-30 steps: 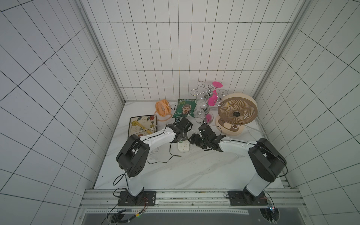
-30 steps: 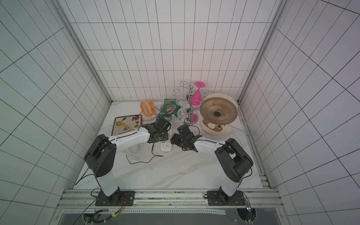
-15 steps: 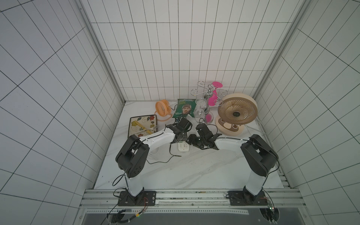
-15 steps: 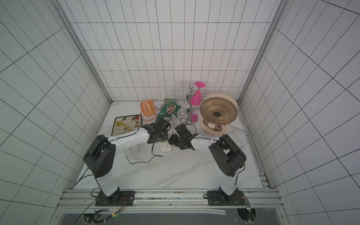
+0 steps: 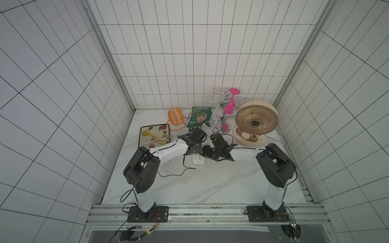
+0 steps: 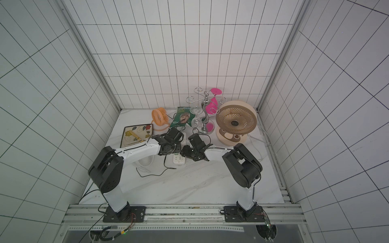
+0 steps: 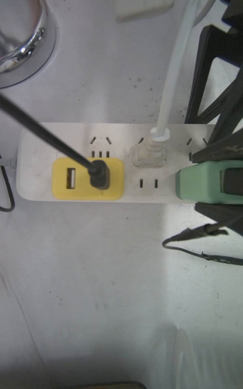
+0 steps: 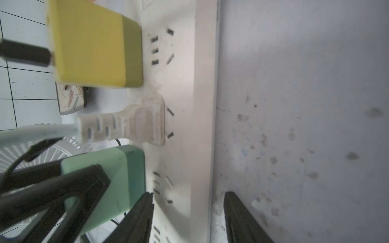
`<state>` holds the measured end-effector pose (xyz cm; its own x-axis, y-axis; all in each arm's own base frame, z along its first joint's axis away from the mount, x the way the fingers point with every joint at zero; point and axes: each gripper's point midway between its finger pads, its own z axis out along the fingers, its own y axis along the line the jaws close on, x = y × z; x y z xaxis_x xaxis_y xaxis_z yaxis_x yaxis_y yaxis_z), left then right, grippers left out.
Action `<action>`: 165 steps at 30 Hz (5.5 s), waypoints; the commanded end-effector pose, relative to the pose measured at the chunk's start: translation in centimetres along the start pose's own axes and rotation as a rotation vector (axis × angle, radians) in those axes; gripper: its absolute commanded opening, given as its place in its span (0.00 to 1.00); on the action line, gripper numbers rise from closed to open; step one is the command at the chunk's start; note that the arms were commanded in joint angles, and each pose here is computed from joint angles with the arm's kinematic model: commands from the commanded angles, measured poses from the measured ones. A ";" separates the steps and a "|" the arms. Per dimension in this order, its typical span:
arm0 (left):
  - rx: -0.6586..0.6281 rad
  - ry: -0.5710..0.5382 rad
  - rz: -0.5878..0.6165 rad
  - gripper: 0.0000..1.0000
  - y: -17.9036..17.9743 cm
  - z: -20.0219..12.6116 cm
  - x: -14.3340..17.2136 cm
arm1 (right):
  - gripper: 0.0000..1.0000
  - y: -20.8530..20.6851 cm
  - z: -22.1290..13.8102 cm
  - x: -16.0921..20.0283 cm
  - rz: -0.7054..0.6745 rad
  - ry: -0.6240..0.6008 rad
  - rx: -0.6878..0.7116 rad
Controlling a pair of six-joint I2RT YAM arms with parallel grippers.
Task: Unplug the desk fan from the power strip
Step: Remove the plug from the socket, then place the plug at the center of the board.
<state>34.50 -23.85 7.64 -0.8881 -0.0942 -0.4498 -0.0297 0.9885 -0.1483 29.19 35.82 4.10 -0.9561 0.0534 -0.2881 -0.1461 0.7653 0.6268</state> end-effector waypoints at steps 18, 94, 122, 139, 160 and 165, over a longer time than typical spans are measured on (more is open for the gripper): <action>0.166 -0.065 -0.022 0.00 -3.5 -4.6 -2.7 | 0.44 -4.9 2.2 2.7 0.015 0.095 0.189; 0.143 0.096 -0.249 0.00 8.2 -1.7 2.5 | 0.73 1.5 -11.1 -0.9 -0.221 -0.176 0.210; 0.303 0.083 -0.286 0.00 9.3 -3.3 2.3 | 0.74 1.9 -12.5 -1.7 -0.245 -0.210 0.210; 0.142 0.154 -0.295 0.58 11.0 0.3 3.9 | 0.73 1.3 -13.1 -1.7 -0.233 -0.222 0.223; 0.338 -0.021 -0.412 0.49 3.1 -5.0 -2.7 | 0.70 3.3 -13.2 -2.0 -0.332 -0.191 0.223; 0.342 -0.011 -0.464 0.47 4.0 -3.3 -4.3 | 0.69 6.0 -11.7 -2.2 -0.389 -0.171 0.211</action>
<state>34.86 -18.91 11.16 -0.8356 -0.4703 -0.2840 -0.2534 0.7885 -0.5604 27.36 31.51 16.34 -0.8019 -0.1228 -0.5847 -0.3719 0.8685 0.3276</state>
